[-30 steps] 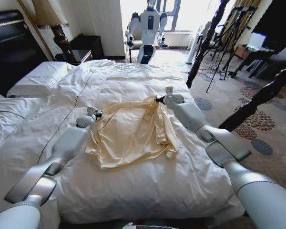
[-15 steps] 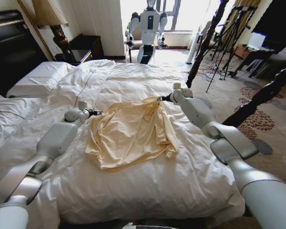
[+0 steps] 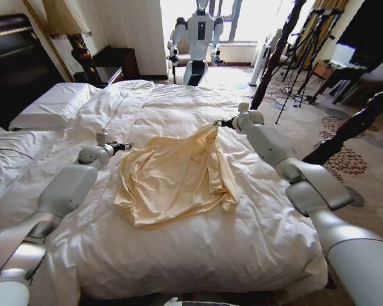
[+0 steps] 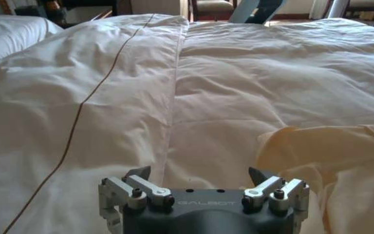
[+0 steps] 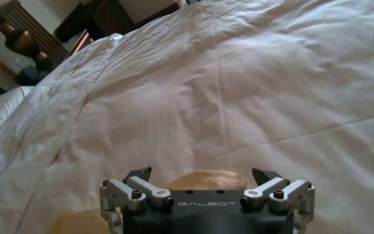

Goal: Pick up the clothes from the bed and hang them on the clothes hanger.

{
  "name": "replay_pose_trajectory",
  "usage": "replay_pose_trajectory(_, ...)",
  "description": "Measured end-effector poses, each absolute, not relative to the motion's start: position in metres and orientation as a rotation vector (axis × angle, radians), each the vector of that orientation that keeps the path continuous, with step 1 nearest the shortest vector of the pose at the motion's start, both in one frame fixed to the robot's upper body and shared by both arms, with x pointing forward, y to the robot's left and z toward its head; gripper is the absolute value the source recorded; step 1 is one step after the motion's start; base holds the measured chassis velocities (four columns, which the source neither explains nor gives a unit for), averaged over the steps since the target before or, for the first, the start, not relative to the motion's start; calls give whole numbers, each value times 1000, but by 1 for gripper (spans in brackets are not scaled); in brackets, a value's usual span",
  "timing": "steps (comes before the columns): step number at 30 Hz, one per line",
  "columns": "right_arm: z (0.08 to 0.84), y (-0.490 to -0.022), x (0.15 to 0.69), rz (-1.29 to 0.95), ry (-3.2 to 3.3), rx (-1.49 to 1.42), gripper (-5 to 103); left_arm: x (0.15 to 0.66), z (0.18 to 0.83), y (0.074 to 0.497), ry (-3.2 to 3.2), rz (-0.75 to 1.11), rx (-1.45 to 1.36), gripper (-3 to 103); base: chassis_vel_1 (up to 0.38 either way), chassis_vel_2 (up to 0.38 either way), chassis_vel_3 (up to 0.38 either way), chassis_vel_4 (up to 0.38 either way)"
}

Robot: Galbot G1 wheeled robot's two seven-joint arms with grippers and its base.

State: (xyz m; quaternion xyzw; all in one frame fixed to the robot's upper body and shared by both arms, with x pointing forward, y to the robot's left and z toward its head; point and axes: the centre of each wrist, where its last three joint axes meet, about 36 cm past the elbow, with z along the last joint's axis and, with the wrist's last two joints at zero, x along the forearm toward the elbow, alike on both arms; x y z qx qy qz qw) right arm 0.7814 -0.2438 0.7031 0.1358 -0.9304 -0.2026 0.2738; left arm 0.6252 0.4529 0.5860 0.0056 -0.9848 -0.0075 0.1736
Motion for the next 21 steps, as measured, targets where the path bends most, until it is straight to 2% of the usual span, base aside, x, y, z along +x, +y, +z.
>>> replay_pose_trajectory(3, 693, -245, 782, -736, -2427, 355, 100, 621, 583, 456, -2785, 11, 15, 100, 0, 0, 0, 0)
replay_pose_trajectory(6, 678, -250, 780, -691, -2443, 352, 100, 619, 581, 456, -2786, 12, 16, 100, 0, 0, 0, 0)
replay_pose_trajectory(8, 673, -249, 772, -499, -2525, 313, 100, 609, 586, 457, -2808, 18, 31, 100, 0, 0, 0, 0)
replay_pose_trajectory(9, 673, -249, 772, -499, -2525, 313, 100, 609, 586, 457, -2808, 18, 31, 100, 0, 0, 0, 0)
replay_pose_trajectory(11, 659, -241, 746, -177, -2712, 230, 100, 584, 603, 460, -2874, 33, 53, 100, 0, 0, 0, 0)
replay_pose_trajectory(12, 659, -241, 746, -177, -2712, 230, 100, 584, 603, 460, -2874, 33, 53, 100, 0, 0, 0, 0)
replay_pose_trajectory(14, 648, -241, 701, 120, -2881, 216, 100, 544, 627, 449, -2982, 33, 94, 100, 0, 0, 0, 0)
replay_pose_trajectory(15, 648, -241, 701, 120, -2881, 216, 100, 544, 627, 449, -2982, 33, 94, 100, 0, 0, 0, 0)
replay_pose_trajectory(18, 659, -271, 621, 373, -3006, 84, 100, 485, 661, 413, -3132, 91, 116, 100, 0, 0, 0, 0)
replay_pose_trajectory(19, 659, -271, 621, 373, -3006, 84, 100, 485, 661, 413, -3132, 91, 116, 100, 0, 0, 0, 0)
replay_pose_trajectory(21, 684, -297, 568, 487, -3072, -46, 100, 464, 674, 388, -3204, 146, 34, 100, 0, 0, 0, 0)
